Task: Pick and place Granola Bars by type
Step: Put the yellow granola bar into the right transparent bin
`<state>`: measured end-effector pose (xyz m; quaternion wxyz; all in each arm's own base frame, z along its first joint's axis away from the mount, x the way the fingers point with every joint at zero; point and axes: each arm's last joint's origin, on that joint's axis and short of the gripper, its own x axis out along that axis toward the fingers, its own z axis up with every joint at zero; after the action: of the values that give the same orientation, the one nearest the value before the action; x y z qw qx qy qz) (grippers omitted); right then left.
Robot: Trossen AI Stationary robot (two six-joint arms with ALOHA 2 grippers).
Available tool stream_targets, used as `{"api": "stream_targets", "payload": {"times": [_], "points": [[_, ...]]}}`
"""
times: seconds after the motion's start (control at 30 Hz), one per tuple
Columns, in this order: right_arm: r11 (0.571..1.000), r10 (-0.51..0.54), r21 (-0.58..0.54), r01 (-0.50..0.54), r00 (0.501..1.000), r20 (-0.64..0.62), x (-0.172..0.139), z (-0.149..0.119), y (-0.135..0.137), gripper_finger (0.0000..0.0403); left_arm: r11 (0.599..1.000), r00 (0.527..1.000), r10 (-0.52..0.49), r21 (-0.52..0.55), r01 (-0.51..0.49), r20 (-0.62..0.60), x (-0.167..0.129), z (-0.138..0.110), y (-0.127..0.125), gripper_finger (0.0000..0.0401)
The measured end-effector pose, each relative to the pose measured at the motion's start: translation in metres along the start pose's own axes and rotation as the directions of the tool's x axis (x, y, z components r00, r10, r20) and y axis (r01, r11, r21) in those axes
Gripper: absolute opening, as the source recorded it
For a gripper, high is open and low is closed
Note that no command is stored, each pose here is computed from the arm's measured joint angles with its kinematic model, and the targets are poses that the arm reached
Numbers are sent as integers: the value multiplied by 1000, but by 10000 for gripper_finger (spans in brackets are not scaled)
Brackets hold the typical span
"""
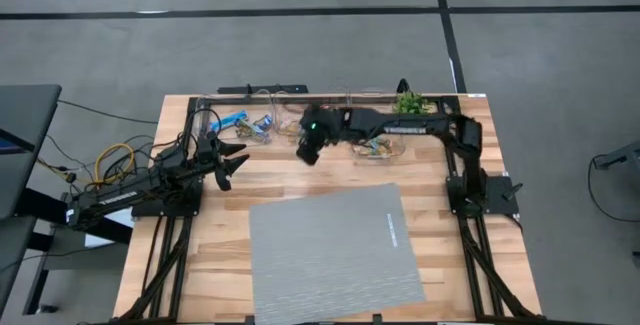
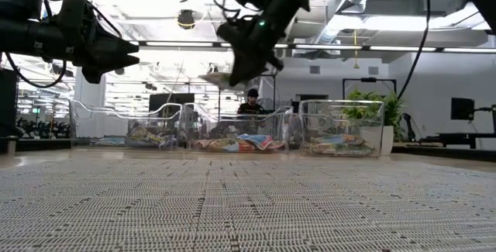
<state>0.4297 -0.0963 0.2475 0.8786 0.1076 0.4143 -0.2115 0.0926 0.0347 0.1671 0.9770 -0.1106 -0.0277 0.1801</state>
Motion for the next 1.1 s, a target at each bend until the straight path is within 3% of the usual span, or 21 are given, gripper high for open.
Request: {"api": "stream_targets", "payload": {"times": [0.17, 0.37, 0.7, 1.1], "points": [[997, -52, 59, 51, 999, 3, -24, 9, -35, 58, 1000, 1000, 0, 0, 0, 0, 0, 0, 0, 178], [988, -106, 112, 109, 994, -35, -44, 0, -69, 58, 1000, 1000, 0, 0, 0, 0, 0, 0, 0, 178], [954, -174, 226, 200, 976, -129, -68, -53, -100, 59, 1000, 1000, 0, 0, 0, 0, 0, 0, 0, 178], [915, -208, 311, 256, 962, -179, -91, -108, -110, 59, 1000, 1000, 0, 0, 0, 0, 0, 0, 0, 178]]}}
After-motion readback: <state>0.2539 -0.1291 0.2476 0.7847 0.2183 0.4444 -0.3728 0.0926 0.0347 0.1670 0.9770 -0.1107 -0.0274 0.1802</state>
